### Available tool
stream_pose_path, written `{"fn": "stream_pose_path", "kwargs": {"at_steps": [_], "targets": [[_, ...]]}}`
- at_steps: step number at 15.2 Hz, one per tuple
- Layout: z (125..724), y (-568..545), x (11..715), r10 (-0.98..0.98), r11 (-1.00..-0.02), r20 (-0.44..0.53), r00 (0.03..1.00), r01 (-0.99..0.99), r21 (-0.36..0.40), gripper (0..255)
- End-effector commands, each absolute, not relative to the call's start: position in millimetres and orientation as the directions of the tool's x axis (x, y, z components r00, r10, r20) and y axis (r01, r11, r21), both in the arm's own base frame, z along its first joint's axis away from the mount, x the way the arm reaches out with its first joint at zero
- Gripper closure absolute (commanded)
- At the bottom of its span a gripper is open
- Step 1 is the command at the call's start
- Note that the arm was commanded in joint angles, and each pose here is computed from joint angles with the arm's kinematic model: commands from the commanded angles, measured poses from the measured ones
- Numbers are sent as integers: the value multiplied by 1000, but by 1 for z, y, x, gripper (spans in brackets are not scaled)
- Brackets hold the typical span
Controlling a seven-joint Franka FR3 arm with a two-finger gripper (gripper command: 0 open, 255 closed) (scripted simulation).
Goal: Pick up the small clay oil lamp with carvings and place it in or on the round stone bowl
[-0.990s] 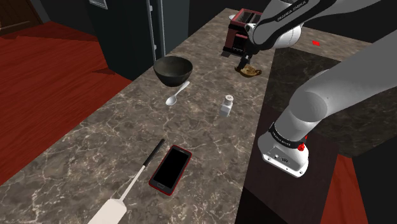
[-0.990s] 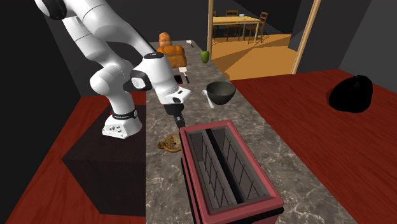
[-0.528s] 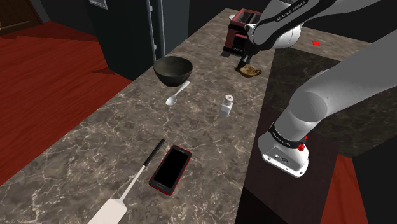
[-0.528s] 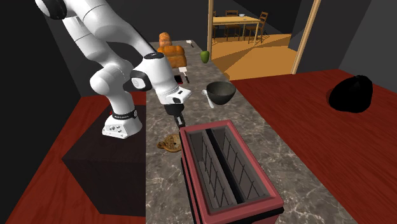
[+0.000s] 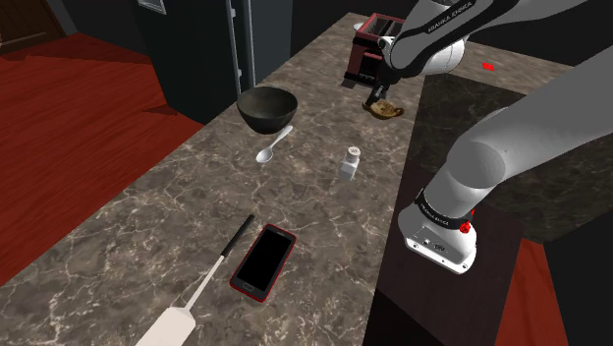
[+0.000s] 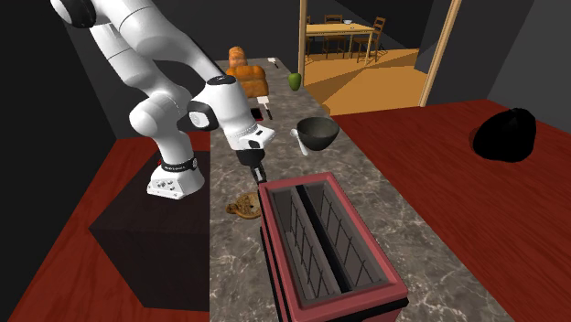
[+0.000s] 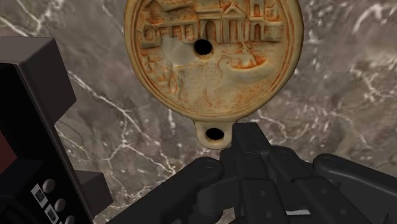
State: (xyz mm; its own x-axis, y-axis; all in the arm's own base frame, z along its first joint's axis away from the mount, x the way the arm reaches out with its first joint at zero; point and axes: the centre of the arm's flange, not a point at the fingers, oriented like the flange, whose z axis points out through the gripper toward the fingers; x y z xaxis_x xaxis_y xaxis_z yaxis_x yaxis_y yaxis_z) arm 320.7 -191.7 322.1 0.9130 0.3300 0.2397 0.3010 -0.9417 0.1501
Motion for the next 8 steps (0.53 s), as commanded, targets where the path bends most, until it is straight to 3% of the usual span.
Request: {"fn": "stream_pose_path", "kwargs": {"at_steps": [1, 3, 8], "targets": [[322, -192, 321, 330, -942, 240, 913, 301, 150, 0], [341, -206, 363, 215, -975, 106, 971, 207, 80, 0], [322, -209, 370, 203, -978, 92, 975, 197, 73, 0]]}}
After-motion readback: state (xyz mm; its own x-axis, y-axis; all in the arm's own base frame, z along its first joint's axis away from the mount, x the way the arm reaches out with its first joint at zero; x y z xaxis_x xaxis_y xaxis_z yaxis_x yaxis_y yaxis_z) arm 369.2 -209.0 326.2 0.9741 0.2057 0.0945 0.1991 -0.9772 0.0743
